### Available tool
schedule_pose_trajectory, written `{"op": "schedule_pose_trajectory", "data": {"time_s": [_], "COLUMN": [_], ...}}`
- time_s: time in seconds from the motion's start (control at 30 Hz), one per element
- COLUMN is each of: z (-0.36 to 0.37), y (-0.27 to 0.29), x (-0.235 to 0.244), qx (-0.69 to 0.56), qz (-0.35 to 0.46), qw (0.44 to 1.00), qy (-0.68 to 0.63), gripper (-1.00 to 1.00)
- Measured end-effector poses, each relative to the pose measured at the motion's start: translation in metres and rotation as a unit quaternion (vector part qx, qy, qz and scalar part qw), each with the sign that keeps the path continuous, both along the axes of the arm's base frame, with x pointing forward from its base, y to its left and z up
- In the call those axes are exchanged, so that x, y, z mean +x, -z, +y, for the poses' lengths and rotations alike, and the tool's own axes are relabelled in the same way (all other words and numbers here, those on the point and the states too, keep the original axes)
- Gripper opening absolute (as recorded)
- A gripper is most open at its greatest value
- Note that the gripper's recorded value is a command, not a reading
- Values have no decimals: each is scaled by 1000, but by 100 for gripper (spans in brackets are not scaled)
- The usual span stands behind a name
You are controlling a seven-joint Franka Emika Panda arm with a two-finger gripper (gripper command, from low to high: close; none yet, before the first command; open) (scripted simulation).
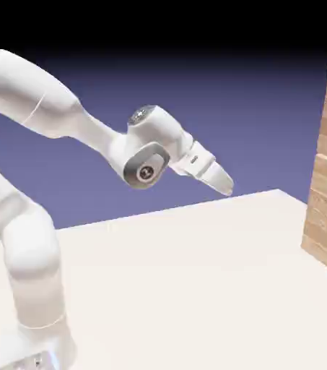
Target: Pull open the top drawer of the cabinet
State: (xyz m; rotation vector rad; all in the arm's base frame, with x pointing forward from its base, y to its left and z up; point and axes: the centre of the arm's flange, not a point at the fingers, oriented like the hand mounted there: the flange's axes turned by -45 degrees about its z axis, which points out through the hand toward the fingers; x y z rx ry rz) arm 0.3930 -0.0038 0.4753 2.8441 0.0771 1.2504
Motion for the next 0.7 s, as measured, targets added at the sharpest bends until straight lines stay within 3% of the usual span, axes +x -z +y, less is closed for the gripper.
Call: {"op": "schedule_pose_trajectory", "data": {"time_s": [0.37,0.7], "z": [-49,-40], "y": [-149,-253], "x": [4,-2], "qx": [-105,-231], "qz": [-128,-212], "qw": [986,949], "qy": [28,19], "gripper": [0,0]}}
